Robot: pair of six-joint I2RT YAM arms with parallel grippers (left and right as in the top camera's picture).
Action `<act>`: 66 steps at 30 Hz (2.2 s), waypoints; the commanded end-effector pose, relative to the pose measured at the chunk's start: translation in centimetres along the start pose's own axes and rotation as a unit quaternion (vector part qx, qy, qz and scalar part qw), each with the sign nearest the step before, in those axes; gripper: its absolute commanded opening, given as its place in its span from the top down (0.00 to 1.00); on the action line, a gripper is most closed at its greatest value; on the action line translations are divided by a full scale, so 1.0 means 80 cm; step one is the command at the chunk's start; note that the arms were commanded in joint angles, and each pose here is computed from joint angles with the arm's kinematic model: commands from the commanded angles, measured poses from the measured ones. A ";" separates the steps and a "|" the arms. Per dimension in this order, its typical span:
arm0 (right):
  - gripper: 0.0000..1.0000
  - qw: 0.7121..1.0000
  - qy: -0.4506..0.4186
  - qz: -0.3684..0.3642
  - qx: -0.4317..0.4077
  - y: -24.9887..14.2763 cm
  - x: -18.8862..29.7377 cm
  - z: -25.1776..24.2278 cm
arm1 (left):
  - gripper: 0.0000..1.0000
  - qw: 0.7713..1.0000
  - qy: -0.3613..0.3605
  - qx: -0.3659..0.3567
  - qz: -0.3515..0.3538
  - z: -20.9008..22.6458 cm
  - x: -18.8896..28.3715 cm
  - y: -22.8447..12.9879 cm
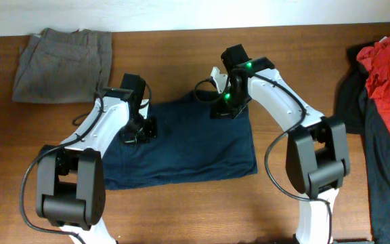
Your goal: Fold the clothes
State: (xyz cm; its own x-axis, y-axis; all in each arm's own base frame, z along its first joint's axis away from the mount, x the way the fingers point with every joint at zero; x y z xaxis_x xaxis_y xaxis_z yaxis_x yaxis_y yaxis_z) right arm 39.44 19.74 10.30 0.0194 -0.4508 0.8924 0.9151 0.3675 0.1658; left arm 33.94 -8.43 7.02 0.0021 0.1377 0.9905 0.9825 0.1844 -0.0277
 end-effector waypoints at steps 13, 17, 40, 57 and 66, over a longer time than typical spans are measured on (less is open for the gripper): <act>0.90 0.991 -0.099 0.065 -0.063 -0.031 -0.026 -0.075 | 0.99 0.996 0.072 0.050 -0.008 0.066 -0.020 0.001; 0.93 0.989 -0.100 0.064 -0.084 -0.036 -0.018 -0.096 | 0.99 0.994 0.073 0.075 -0.010 0.087 -0.017 0.006; 0.96 0.934 -0.301 0.094 -0.166 -0.081 0.008 -0.189 | 0.99 0.991 0.091 0.101 -0.011 0.114 -0.013 0.009; 0.96 1.000 -0.021 -0.008 0.007 -0.001 0.062 0.002 | 0.99 0.998 -0.005 0.061 0.019 0.041 0.052 0.014; 0.96 0.999 -0.008 0.028 0.040 -0.006 -0.017 0.063 | 0.99 1.000 -0.026 0.002 0.005 -0.018 0.021 0.001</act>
State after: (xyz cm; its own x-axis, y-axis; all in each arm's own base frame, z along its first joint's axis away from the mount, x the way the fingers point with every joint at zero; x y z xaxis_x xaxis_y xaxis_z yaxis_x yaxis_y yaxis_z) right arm 38.03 22.77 13.01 -0.0039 -0.3990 0.9169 0.8659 0.4573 0.2027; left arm 35.05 -8.29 9.43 -0.0122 0.1515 0.9884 0.9800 0.1980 -0.0182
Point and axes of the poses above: each gripper's point midway between its finger pads, its own x axis back along the fingers, its own z axis along the line the jaws close on, y = z × x, the point moved 4 cm from there along x, back along the fingers, and after that the axes turned 9 degrees about x, right-handed, at the moved point
